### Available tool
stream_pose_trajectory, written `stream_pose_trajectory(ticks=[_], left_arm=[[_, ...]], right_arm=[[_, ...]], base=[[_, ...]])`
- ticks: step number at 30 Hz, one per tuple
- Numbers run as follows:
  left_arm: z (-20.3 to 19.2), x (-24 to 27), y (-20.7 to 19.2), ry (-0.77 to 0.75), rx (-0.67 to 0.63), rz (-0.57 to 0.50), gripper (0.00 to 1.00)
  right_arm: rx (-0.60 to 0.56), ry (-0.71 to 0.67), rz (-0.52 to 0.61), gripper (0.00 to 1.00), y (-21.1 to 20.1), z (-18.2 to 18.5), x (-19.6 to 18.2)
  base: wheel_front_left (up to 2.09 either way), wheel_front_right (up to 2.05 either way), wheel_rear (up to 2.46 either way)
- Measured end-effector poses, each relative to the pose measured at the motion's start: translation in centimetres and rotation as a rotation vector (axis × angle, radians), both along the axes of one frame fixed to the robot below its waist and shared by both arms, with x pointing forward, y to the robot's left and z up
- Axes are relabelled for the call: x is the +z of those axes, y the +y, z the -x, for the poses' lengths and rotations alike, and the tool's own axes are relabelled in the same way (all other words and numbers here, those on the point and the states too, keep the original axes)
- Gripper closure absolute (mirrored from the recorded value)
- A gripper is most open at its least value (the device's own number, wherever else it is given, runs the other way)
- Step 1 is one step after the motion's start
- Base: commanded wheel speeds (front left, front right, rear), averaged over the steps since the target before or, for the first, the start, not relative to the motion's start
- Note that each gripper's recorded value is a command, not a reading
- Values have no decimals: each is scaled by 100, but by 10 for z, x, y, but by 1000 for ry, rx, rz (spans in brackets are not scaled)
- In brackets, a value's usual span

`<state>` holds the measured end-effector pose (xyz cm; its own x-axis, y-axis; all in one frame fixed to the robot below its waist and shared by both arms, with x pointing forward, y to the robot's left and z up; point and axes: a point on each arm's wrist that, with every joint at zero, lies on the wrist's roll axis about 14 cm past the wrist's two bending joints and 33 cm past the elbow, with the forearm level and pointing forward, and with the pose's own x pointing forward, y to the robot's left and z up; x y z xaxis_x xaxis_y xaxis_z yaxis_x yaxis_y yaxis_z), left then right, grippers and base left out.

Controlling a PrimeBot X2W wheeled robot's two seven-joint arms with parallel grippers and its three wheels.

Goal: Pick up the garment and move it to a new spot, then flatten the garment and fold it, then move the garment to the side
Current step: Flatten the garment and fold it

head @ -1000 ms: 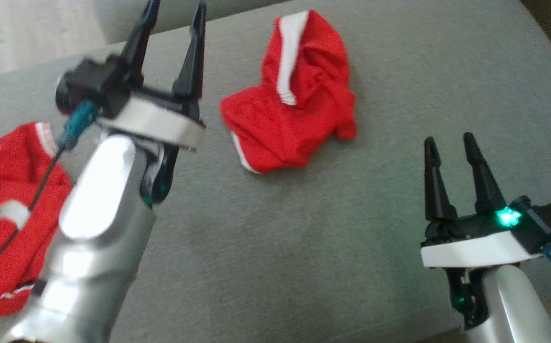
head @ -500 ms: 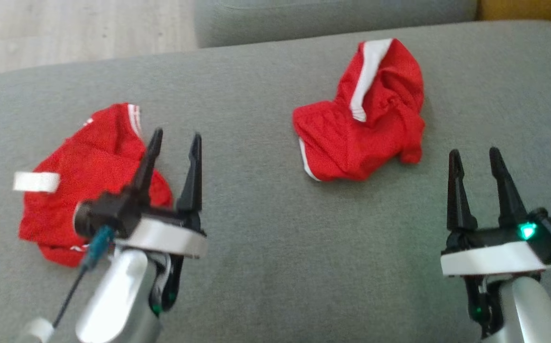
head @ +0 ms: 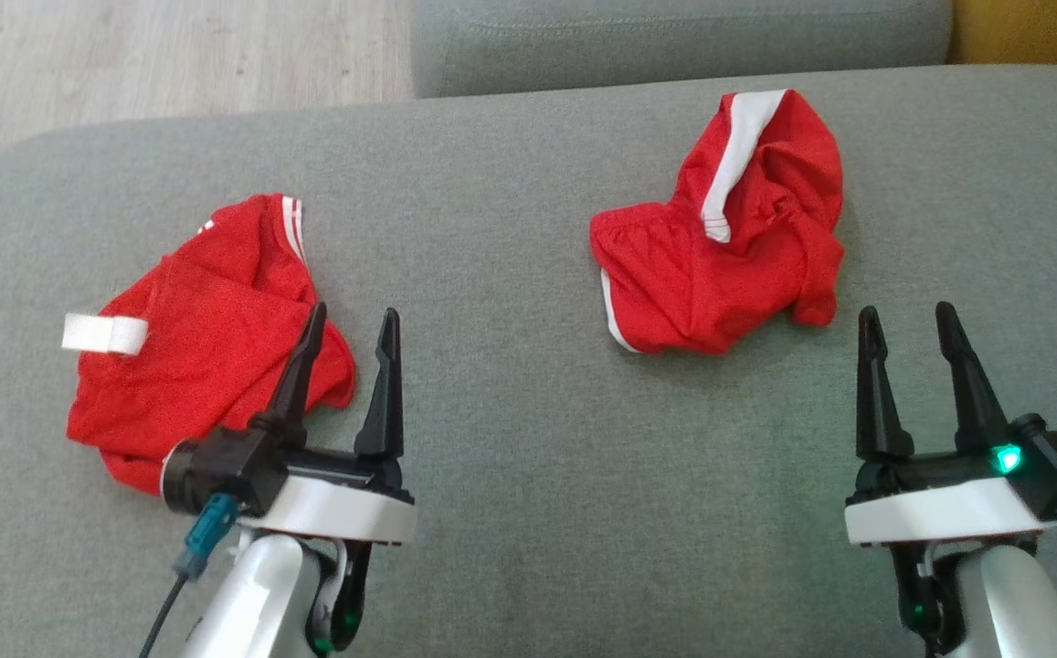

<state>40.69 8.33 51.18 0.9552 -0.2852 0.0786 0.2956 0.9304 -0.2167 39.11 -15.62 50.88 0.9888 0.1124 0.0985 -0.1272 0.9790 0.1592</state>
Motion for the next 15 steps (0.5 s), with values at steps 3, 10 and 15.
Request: stream_pose_trajectory(ticks=[3,10,15], left_arm=[[-2,-4,3,8,4,-5,0],[-6,-15,9,32,16,-13,0],[-9,-18,14,40,27,-10,0]], right_arm=[[12,14,-1,0,4,-3,-5],[27,112,-3,0,10,-19,-38],[-9,233,-6,0,0,-34,-76]], base=[[0,0,0],[0,0,0],[0,0,0]])
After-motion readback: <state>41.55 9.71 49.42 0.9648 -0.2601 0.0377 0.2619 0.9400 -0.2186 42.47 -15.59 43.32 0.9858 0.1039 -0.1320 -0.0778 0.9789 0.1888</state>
